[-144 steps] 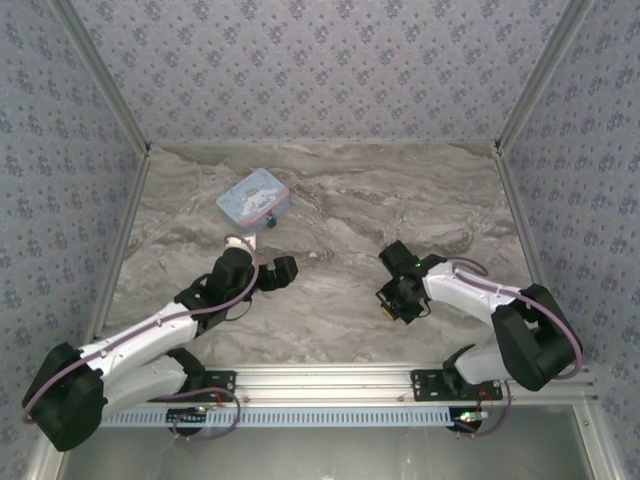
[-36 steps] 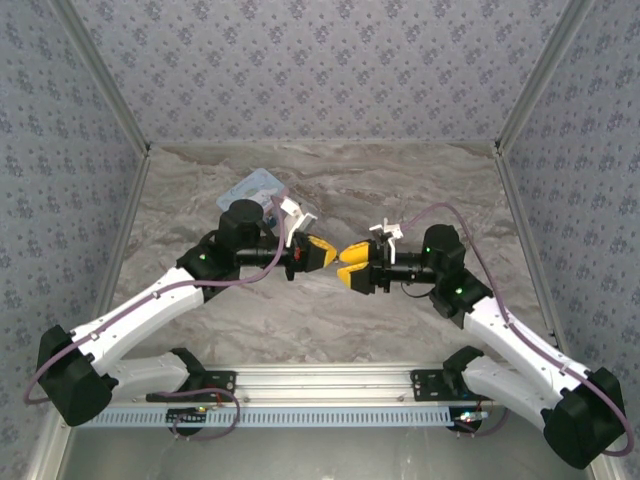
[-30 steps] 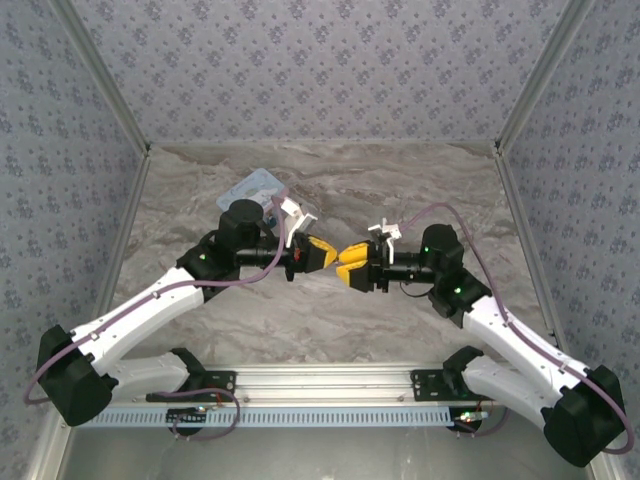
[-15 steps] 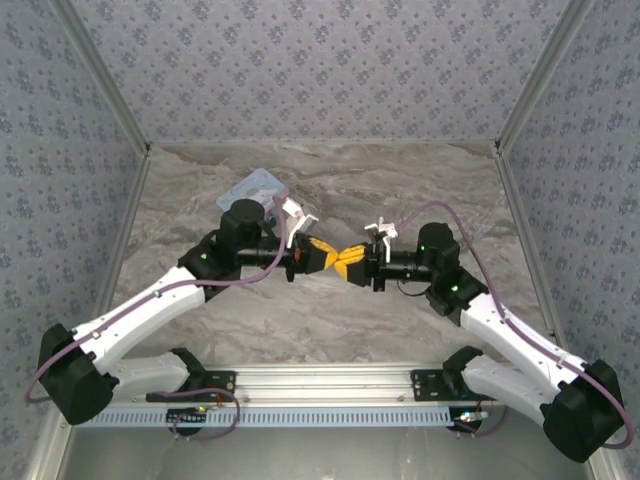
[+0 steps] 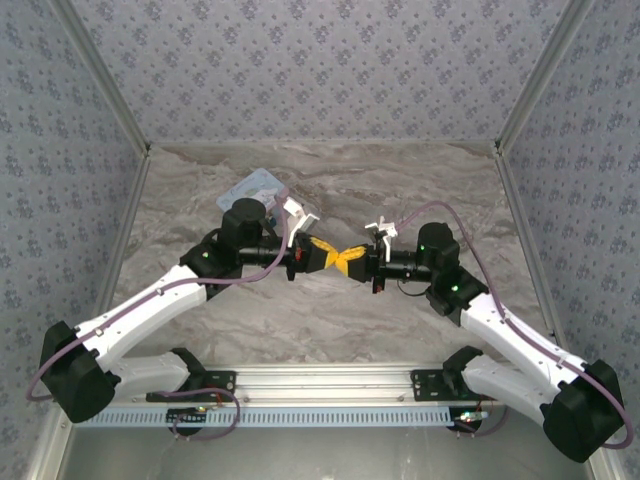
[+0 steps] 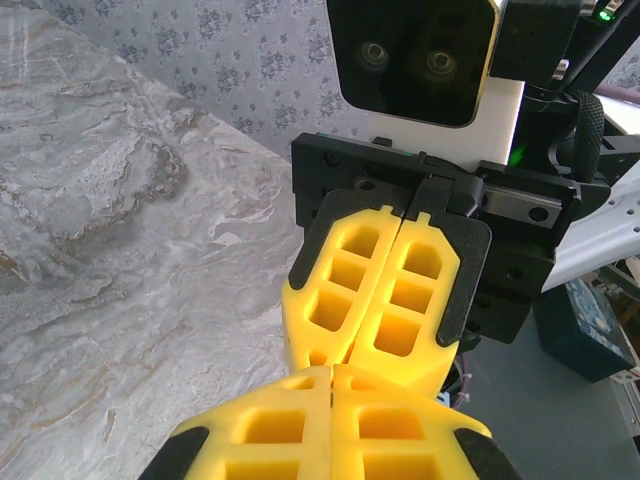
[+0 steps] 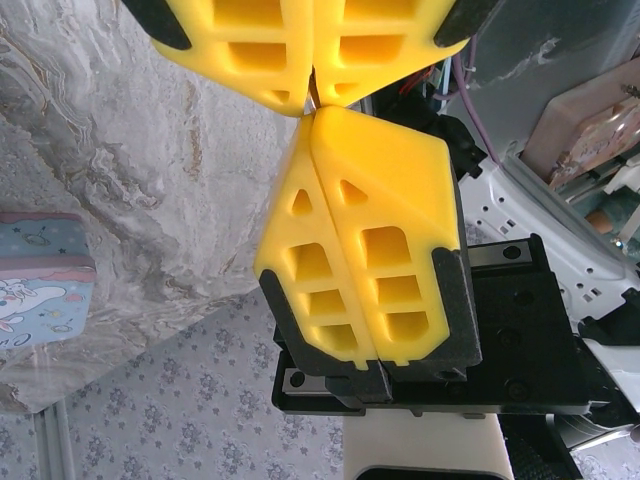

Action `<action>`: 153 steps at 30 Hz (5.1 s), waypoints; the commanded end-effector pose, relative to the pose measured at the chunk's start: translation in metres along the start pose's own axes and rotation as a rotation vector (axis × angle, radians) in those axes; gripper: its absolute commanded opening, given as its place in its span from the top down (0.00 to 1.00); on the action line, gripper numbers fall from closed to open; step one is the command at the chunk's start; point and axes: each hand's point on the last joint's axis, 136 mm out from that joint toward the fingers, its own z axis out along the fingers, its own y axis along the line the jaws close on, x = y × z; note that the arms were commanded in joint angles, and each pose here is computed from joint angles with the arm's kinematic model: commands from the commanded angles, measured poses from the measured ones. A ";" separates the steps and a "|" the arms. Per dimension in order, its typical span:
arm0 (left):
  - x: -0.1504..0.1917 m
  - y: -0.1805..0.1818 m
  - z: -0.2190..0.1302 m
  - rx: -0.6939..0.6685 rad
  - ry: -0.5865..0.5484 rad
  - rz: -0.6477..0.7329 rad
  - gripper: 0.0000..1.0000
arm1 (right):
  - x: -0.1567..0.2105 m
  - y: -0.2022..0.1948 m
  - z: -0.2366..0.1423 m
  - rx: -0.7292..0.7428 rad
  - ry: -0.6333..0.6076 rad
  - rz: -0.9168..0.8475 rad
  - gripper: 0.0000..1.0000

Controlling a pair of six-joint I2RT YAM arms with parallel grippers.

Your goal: Unlock a padlock with a key

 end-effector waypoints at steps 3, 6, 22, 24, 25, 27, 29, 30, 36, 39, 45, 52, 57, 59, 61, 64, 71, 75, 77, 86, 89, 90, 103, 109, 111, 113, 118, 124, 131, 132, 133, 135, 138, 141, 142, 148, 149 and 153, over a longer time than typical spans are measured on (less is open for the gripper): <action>-0.021 -0.007 -0.002 0.007 -0.055 0.036 0.73 | -0.008 0.003 -0.001 0.010 -0.013 -0.034 1.00; -0.025 -0.004 -0.007 -0.037 -0.069 0.050 0.63 | -0.004 0.001 -0.001 0.025 -0.001 -0.025 1.00; -0.032 0.110 -0.085 -0.673 -0.142 -0.143 0.05 | 0.032 -0.048 -0.027 0.355 0.082 0.075 1.00; -0.029 0.131 -0.095 -0.762 -0.109 -0.169 0.04 | 0.038 -0.055 -0.032 0.406 0.095 0.100 1.00; -0.028 0.141 -0.098 -0.802 -0.086 -0.172 0.03 | 0.039 -0.058 -0.034 0.428 0.099 0.109 1.00; -0.024 0.161 -0.105 -0.884 -0.044 -0.190 0.02 | 0.044 -0.062 -0.037 0.458 0.113 0.128 1.00; -0.023 0.179 -0.108 -0.943 -0.006 -0.216 0.02 | 0.047 -0.064 -0.039 0.472 0.117 0.140 1.00; -0.022 0.189 -0.109 -0.967 0.011 -0.227 0.02 | 0.049 -0.065 -0.040 0.482 0.116 0.145 1.00; -0.027 0.236 -0.107 -1.067 0.072 -0.237 0.01 | 0.051 -0.062 -0.046 0.491 0.107 0.152 1.00; -0.028 0.256 -0.100 -1.079 0.101 -0.242 0.01 | 0.049 -0.057 -0.048 0.487 0.098 0.154 1.00; -0.021 0.292 -0.084 -1.090 0.172 -0.250 0.01 | 0.048 -0.055 -0.054 0.501 0.078 0.164 1.00; -0.012 0.327 -0.065 -1.080 0.236 -0.267 0.01 | 0.050 -0.056 -0.054 0.509 0.079 0.175 1.00; -0.006 0.345 -0.053 -1.075 0.271 -0.259 0.01 | 0.051 -0.058 -0.055 0.524 0.081 0.173 1.00; -0.006 0.349 -0.051 -1.073 0.279 -0.256 0.01 | 0.051 -0.059 -0.054 0.525 0.085 0.172 1.00; -0.003 0.353 -0.048 -1.071 0.287 -0.256 0.01 | 0.051 -0.059 -0.054 0.524 0.089 0.171 1.00; 0.001 0.359 -0.040 -1.044 0.308 -0.258 0.00 | 0.052 -0.059 -0.054 0.524 0.093 0.171 1.00; 0.020 0.368 -0.030 -1.015 0.365 -0.285 0.01 | 0.054 -0.059 -0.054 0.520 0.098 0.176 1.00; 0.034 0.369 -0.028 -1.005 0.388 -0.306 0.01 | 0.054 -0.059 -0.054 0.524 0.098 0.173 1.00; 0.040 0.368 -0.028 -1.001 0.395 -0.315 0.01 | 0.055 -0.060 -0.054 0.527 0.101 0.171 1.00; 0.056 0.345 -0.029 -0.963 0.350 -0.344 0.01 | 0.055 -0.063 -0.056 0.547 0.100 0.174 1.00; 0.061 0.335 -0.027 -0.954 0.355 -0.340 0.01 | 0.056 -0.064 -0.058 0.556 0.102 0.181 1.00; 0.064 0.332 -0.025 -0.951 0.361 -0.339 0.01 | 0.056 -0.064 -0.058 0.558 0.103 0.183 1.00; 0.095 0.278 0.007 -0.872 0.422 -0.301 0.01 | 0.060 -0.074 -0.089 0.652 0.118 0.266 1.00; 0.111 0.248 0.026 -0.826 0.452 -0.286 0.01 | 0.061 -0.082 -0.112 0.676 0.059 0.362 1.00; 0.116 0.238 0.033 -0.810 0.464 -0.279 0.01 | 0.063 -0.086 -0.118 0.694 0.052 0.382 1.00; 0.120 0.227 0.038 -0.799 0.472 -0.275 0.01 | 0.065 -0.088 -0.123 0.708 0.054 0.399 1.00; 0.132 0.199 0.048 -0.769 0.486 -0.265 0.01 | 0.068 -0.095 -0.135 0.741 0.038 0.446 1.00; 0.136 0.168 0.054 -0.727 0.481 -0.265 0.01 | 0.068 -0.099 -0.142 0.749 0.010 0.474 1.00; 0.143 0.138 0.065 -0.678 0.472 -0.287 0.01 | 0.069 -0.102 -0.143 0.747 -0.006 0.488 1.00; 0.145 0.135 0.067 -0.670 0.470 -0.295 0.01 | 0.069 -0.103 -0.143 0.748 -0.007 0.488 1.00; 0.149 0.132 0.070 -0.664 0.466 -0.306 0.01 | 0.070 -0.103 -0.143 0.745 -0.007 0.490 1.00; 0.153 0.127 0.077 -0.650 0.459 -0.320 0.01 | 0.071 -0.104 -0.143 0.744 -0.008 0.495 1.00; 0.154 0.121 0.088 -0.630 0.437 -0.336 0.01 | 0.072 -0.104 -0.142 0.744 -0.009 0.500 1.00; 0.150 0.118 0.097 -0.611 0.417 -0.343 0.01 | 0.072 -0.105 -0.142 0.743 -0.008 0.501 1.00; 0.148 0.117 0.101 -0.602 0.412 -0.342 0.01 | 0.072 -0.105 -0.142 0.745 -0.009 0.502 1.00; 0.136 0.119 0.111 -0.593 0.397 -0.306 0.01 | 0.072 -0.106 -0.143 0.748 -0.005 0.504 1.00; 0.133 0.119 0.113 -0.589 0.393 -0.296 0.01 | 0.072 -0.107 -0.143 0.749 -0.003 0.506 1.00; 0.123 0.121 0.117 -0.589 0.386 -0.260 0.01 | 0.073 -0.107 -0.141 0.743 0.000 0.512 1.00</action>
